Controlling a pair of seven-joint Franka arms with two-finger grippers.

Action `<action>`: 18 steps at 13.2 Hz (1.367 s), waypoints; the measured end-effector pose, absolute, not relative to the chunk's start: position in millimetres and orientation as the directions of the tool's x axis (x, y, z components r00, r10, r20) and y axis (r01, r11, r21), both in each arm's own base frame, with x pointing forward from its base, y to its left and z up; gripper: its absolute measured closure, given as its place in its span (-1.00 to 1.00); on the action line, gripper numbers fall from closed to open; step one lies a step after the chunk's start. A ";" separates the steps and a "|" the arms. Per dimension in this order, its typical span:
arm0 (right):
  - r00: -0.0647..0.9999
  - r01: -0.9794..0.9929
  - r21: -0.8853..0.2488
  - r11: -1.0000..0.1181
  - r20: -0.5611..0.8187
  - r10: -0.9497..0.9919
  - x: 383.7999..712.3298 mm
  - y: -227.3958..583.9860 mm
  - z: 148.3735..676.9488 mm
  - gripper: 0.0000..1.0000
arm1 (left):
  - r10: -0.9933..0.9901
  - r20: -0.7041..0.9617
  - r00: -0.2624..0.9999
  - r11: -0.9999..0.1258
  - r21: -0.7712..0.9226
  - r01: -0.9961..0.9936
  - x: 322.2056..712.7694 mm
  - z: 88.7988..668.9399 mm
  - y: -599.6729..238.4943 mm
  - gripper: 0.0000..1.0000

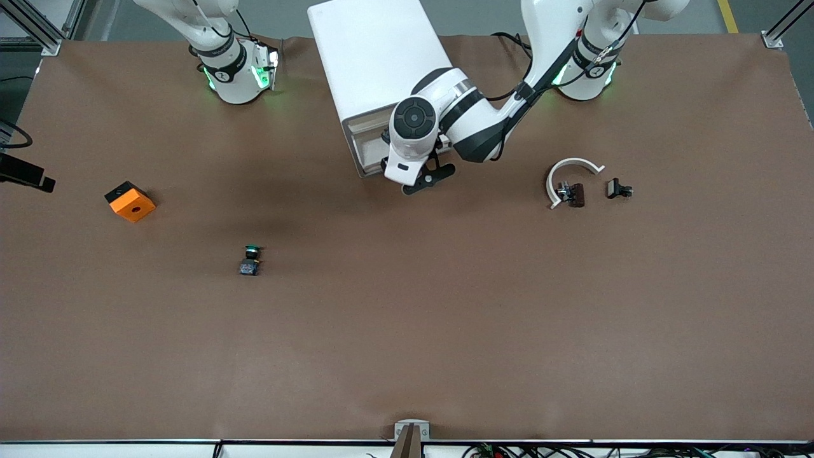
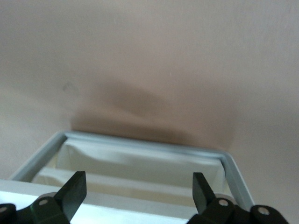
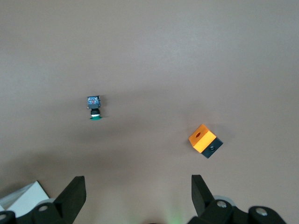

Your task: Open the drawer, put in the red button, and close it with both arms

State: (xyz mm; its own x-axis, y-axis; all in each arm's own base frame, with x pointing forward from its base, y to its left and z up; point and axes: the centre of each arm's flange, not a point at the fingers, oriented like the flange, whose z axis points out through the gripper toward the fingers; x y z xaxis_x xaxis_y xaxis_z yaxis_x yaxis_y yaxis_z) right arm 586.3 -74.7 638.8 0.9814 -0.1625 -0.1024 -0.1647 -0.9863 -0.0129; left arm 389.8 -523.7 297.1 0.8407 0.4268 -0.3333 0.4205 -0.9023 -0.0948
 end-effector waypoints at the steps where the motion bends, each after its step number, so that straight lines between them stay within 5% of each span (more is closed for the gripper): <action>1: 0.980 -0.174 -0.017 -0.985 -0.100 -0.172 585.2 -71.6 640.9 -1.00 | 0.430 -0.359 0.828 -0.899 -0.094 0.427 385.1 297.0 -527.2 -1.00; 12: 0.993 -0.117 -0.010 -0.993 -0.025 -0.117 570.0 -56.2 659.8 -1.00 | 0.462 -0.476 0.748 -0.876 -0.115 0.468 374.2 281.4 -535.6 -1.00; 18: 0.992 -0.124 -0.017 -0.992 0.004 -0.124 549.3 -71.0 650.6 -1.00 | 0.488 -0.475 0.732 -0.861 -0.128 0.492 417.3 316.2 -520.8 -1.00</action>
